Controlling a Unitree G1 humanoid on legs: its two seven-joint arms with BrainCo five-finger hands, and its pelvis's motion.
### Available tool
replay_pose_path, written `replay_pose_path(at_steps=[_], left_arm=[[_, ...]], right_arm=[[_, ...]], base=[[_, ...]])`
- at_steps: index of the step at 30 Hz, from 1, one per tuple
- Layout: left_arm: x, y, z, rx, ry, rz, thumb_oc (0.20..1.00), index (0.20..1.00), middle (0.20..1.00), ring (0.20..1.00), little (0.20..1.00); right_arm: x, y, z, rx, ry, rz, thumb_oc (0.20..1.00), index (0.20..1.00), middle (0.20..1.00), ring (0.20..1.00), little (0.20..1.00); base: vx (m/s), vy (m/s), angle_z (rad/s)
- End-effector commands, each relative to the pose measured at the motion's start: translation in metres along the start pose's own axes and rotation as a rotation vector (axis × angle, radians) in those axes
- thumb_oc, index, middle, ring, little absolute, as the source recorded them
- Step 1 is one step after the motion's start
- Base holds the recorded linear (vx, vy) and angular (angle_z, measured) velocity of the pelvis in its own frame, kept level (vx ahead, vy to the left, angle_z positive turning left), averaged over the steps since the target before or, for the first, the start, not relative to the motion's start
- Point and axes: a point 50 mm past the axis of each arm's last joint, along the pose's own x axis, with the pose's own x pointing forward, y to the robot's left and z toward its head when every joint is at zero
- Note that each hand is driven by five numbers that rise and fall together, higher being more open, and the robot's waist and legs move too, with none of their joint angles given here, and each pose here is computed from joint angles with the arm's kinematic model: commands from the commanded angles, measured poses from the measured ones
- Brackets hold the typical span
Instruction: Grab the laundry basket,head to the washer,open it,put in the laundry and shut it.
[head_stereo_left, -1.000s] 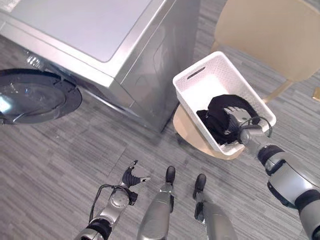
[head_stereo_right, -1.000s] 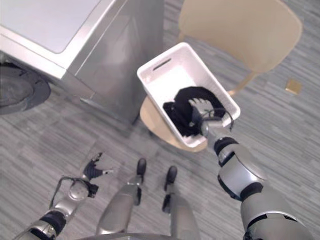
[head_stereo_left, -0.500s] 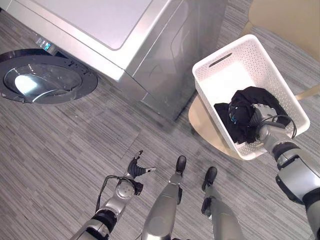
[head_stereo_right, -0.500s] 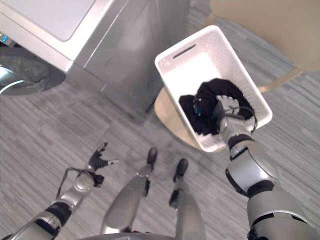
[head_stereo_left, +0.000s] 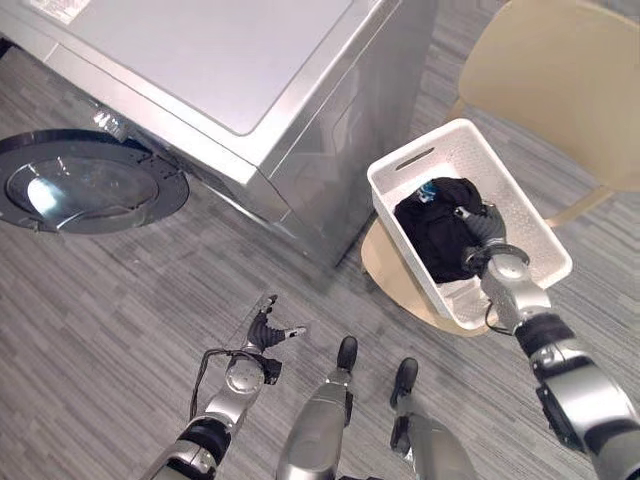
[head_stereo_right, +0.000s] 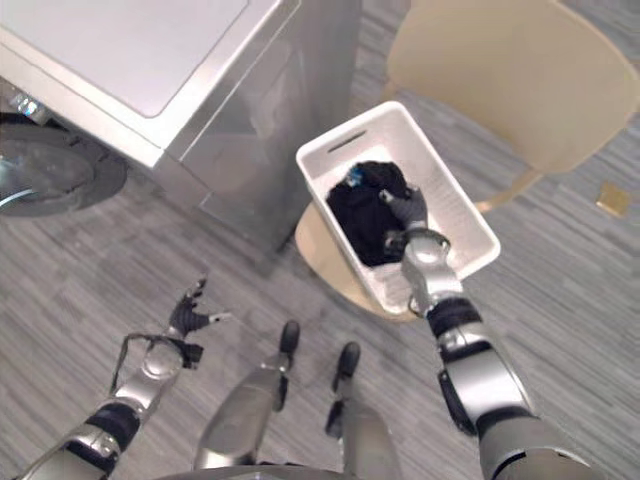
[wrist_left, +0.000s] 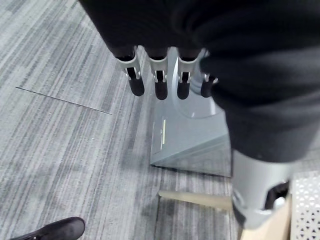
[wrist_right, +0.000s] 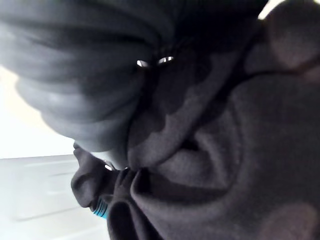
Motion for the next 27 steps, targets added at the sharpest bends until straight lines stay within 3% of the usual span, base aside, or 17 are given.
replay_pose_path(at_steps=[1,4,13,20,22,27], left_arm=[[-0.015,0.005,-0.023,0.015,0.066,-0.003,1.000,1.000,1.000,1.000,1.000],[-0.030,0.000,-0.036,-0.027,0.105,-0.008,1.000,1.000,1.000,1.000,1.000],[-0.032,-0.001,-0.028,-0.038,0.067,-0.009,1.000,1.000,1.000,1.000,1.000],[-0.030,0.013,0.034,-0.115,-0.222,0.025,1.000,1.000,1.000,1.000,1.000],[-0.030,0.013,0.034,-0.115,-0.221,0.025,1.000,1.000,1.000,1.000,1.000],[-0.035,0.008,0.087,-0.045,-0.472,-0.051,1.000,1.000,1.000,1.000,1.000]], right_arm=[[-0.011,0.015,0.012,0.139,-0.129,0.091,0.200,0.200,0.200,0.200,0.200],[-0.040,0.039,0.028,0.154,-0.258,0.268,0.200,0.200,0.200,0.200,0.200],[-0.080,0.045,0.061,0.030,-0.483,0.399,0.200,0.200,0.200,0.200,0.200],[-0.087,0.040,0.060,-0.056,-0.506,0.359,0.200,0.200,0.200,0.200,0.200],[-0.087,0.040,0.060,-0.055,-0.505,0.359,0.200,0.200,0.200,0.200,0.200],[-0.087,0.028,0.039,-0.116,-0.404,0.336,0.200,0.200,0.200,0.200,0.200]], base=[[0.06,0.034,-0.11],[0.06,0.053,-0.07],[-0.05,0.010,-0.18],[-0.29,-0.202,0.28],[-0.23,-0.119,0.68],[-0.28,-0.036,0.72]])
